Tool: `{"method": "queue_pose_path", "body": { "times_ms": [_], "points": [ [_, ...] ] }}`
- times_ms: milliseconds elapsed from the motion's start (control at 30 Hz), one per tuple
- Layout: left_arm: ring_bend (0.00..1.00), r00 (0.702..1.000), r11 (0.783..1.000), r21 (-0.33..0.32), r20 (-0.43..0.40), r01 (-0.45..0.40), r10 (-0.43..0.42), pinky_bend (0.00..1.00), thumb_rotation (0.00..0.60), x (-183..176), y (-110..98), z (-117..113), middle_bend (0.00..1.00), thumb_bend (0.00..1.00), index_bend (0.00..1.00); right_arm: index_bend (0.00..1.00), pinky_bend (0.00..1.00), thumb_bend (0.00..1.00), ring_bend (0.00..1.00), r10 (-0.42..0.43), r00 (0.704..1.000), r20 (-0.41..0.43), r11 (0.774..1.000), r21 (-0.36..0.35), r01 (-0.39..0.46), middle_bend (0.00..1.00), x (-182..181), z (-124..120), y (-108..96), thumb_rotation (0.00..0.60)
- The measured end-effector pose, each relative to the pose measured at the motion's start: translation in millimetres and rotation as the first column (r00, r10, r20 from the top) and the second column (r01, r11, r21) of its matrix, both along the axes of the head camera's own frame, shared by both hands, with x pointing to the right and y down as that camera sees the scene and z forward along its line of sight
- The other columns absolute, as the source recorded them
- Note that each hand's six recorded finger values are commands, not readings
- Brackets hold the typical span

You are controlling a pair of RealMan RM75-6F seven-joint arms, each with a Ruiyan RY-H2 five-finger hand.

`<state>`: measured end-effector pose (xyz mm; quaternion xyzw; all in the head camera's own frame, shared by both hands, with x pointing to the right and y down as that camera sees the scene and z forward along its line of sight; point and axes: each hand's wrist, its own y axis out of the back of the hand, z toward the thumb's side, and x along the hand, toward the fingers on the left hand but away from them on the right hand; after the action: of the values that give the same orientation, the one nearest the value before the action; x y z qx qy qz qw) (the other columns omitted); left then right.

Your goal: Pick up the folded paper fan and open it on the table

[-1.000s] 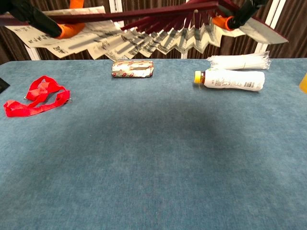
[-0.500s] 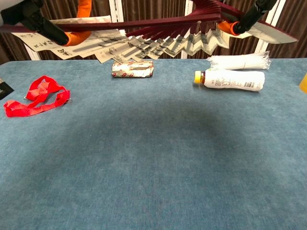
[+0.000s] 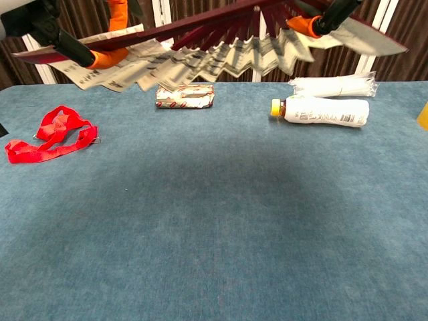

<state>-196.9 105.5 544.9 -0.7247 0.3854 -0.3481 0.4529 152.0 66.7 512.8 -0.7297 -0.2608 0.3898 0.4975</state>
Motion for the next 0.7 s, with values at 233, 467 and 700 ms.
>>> {"method": "queue_pose_path", "body": {
  "times_ms": [233,467,700],
  "points": [
    [0.0,0.999,1.0,0.009,0.051,0.001,-0.001,0.16,0.6,-4,-1,2,0.25,0.52,0.64,0.81,0.17,0.55,0.22,-0.003,0.999,-0.044,1.0,0.02,0.003,0.14,3,0,-1,0.6],
    [0.0,0.995,0.999,0.04,0.098,0.018,-0.022,0.16,0.6,-9,0,-2,0.25,0.52,0.64,0.81,0.17,0.55,0.22,0.036,0.996,-0.079,0.999,0.011,-0.035,0.14,15,8,-7,0.6],
    [0.0,0.987,0.997,0.078,0.155,0.028,-0.04,0.16,0.6,-13,3,-5,0.25,0.51,0.64,0.81,0.17,0.55,0.22,0.068,0.99,-0.123,0.997,0.027,-0.065,0.14,28,15,-13,0.6]
  ]
}}
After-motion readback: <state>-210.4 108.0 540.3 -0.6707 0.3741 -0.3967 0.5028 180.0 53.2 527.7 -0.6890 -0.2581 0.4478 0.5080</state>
